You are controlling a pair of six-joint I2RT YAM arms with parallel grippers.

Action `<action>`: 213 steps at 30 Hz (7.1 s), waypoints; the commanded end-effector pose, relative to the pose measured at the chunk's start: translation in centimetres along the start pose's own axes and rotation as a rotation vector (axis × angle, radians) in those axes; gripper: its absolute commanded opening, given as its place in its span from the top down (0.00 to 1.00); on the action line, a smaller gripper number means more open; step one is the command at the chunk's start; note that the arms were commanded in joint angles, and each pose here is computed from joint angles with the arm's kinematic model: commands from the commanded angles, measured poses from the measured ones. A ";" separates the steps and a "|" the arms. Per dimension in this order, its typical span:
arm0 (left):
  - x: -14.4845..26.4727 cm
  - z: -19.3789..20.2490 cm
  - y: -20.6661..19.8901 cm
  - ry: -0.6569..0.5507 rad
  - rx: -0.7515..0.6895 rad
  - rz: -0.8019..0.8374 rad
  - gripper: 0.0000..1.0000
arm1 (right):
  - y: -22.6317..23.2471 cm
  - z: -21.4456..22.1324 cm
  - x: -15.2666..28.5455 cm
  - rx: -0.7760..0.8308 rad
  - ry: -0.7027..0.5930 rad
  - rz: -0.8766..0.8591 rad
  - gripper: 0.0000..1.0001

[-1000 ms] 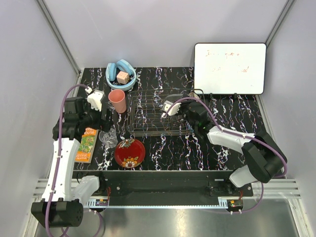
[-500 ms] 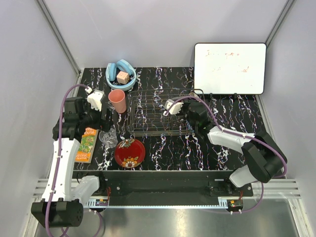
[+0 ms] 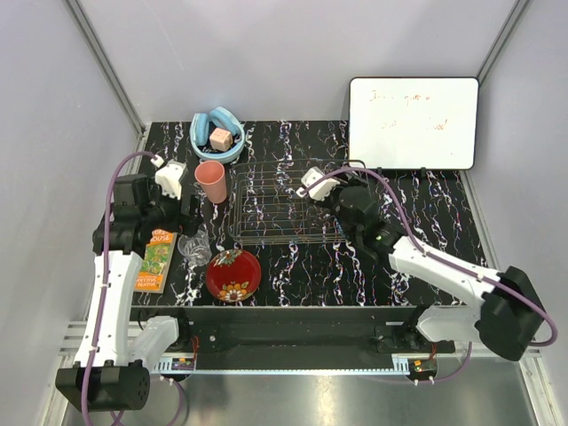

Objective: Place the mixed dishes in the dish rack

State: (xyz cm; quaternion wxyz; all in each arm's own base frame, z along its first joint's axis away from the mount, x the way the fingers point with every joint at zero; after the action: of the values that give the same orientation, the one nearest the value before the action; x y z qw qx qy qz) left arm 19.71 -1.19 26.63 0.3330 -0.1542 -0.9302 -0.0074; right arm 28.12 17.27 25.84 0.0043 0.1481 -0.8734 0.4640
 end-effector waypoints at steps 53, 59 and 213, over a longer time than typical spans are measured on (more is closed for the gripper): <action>3.2 5.5 2.2 0.060 -0.485 -0.230 0.01 | 28.9 -8.8 5.9 -1.317 0.458 -0.799 0.50; 3.2 5.4 2.2 0.058 -0.486 -0.219 0.01 | 30.2 -8.6 5.7 -1.337 0.482 -0.815 0.55; -10.4 13.2 -9.1 0.426 -0.774 0.345 0.81 | 20.5 -2.6 10.5 -1.367 0.426 -0.481 0.34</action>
State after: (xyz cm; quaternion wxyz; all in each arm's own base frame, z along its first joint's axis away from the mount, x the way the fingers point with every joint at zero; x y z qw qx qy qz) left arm 15.45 -9.64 9.69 0.4553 -0.4114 -0.7092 -0.3471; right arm 12.21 24.55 11.60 0.3455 0.1653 -0.9128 -0.1417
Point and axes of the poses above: each gripper's point midway between its finger pads, its own x axis back along the fingers, its own y axis along the line the jaws close on, z = x × y, the point moved 8 cm from there along x, back along the fingers, and after that the axes turned 6 degrees about x, right-handed, at the moved point
